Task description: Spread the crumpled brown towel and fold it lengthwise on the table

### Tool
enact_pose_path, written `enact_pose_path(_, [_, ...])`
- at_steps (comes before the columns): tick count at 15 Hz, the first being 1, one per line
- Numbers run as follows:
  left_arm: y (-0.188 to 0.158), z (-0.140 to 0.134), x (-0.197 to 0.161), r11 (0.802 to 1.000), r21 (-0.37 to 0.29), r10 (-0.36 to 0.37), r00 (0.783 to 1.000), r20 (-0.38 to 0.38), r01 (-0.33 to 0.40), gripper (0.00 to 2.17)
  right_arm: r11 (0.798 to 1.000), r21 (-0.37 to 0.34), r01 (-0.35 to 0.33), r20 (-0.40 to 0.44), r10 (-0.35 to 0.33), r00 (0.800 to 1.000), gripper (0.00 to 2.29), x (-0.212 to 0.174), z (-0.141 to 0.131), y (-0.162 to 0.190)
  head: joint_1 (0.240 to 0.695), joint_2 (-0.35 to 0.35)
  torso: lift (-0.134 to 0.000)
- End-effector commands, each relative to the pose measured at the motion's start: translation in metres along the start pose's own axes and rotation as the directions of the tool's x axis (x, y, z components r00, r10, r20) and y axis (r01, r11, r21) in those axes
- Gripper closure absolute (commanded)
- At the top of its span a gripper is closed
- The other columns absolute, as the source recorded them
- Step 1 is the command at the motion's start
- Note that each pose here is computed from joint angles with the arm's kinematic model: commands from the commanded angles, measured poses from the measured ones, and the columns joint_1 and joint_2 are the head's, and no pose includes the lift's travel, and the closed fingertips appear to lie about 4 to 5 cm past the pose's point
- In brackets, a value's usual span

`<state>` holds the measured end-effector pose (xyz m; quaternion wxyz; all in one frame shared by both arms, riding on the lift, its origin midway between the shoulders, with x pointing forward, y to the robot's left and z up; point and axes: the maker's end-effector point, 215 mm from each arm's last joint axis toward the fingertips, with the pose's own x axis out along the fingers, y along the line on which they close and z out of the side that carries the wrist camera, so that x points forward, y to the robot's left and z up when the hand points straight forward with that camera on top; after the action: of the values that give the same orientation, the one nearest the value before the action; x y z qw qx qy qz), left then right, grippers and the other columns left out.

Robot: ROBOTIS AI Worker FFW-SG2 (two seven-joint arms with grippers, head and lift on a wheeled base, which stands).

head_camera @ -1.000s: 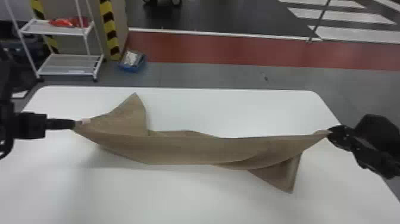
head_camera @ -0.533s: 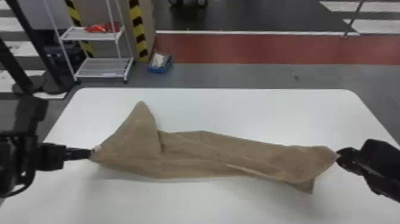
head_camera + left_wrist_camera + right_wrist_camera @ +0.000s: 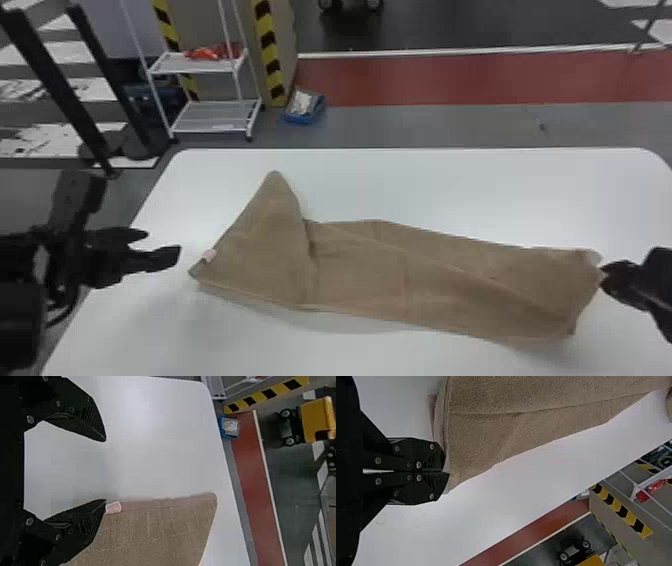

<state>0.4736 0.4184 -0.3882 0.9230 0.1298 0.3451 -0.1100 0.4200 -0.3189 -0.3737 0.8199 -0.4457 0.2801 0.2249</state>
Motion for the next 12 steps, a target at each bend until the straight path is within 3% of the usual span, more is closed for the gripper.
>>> enact_pose_path(1, [-0.004,0.011,-0.008,0.947,0.319,-0.013,0.993,0.116,-0.025,0.25,1.000,-0.001,0.000,-0.004,0.000,1.000,1.47,0.000,0.000,0.001,0.695,0.123,-0.123])
enact_pose_path(2, [-0.012,0.012,-0.011,0.898,0.438,-0.032,0.989,0.147,-0.036,0.25,1.000,0.000,-0.002,-0.002,0.002,1.000,1.47,0.001,0.001,0.001,0.695,0.126,-0.123])
enact_pose_path(4, [-0.039,0.007,-0.017,0.781,0.624,-0.097,0.982,0.164,-0.027,0.25,1.000,0.003,-0.002,-0.012,0.003,1.000,1.47,0.002,-0.002,0.003,0.695,0.122,-0.123])
enact_pose_path(6, [-0.062,0.002,-0.018,0.694,0.720,-0.148,0.977,0.150,-0.005,0.27,1.000,0.006,-0.002,-0.012,0.002,1.000,1.47,0.004,-0.002,0.001,0.695,0.093,-0.123])
enact_pose_path(8, [-0.074,-0.008,-0.013,0.624,0.781,-0.156,0.983,0.098,0.021,0.27,1.000,0.007,-0.003,-0.015,0.003,1.000,1.47,0.005,-0.004,0.001,0.695,0.070,-0.123])
enact_pose_path(9, [-0.080,-0.010,-0.009,0.575,0.818,-0.159,0.984,0.079,0.027,0.27,1.000,0.007,-0.003,-0.015,0.003,1.000,1.47,0.005,-0.004,0.001,0.695,0.059,-0.123])
enact_pose_path(12, [-0.086,-0.006,0.003,0.529,0.847,-0.166,0.985,0.044,0.051,0.32,1.000,0.012,-0.006,-0.024,0.006,1.000,1.47,0.007,-0.009,0.003,0.695,0.034,-0.123])
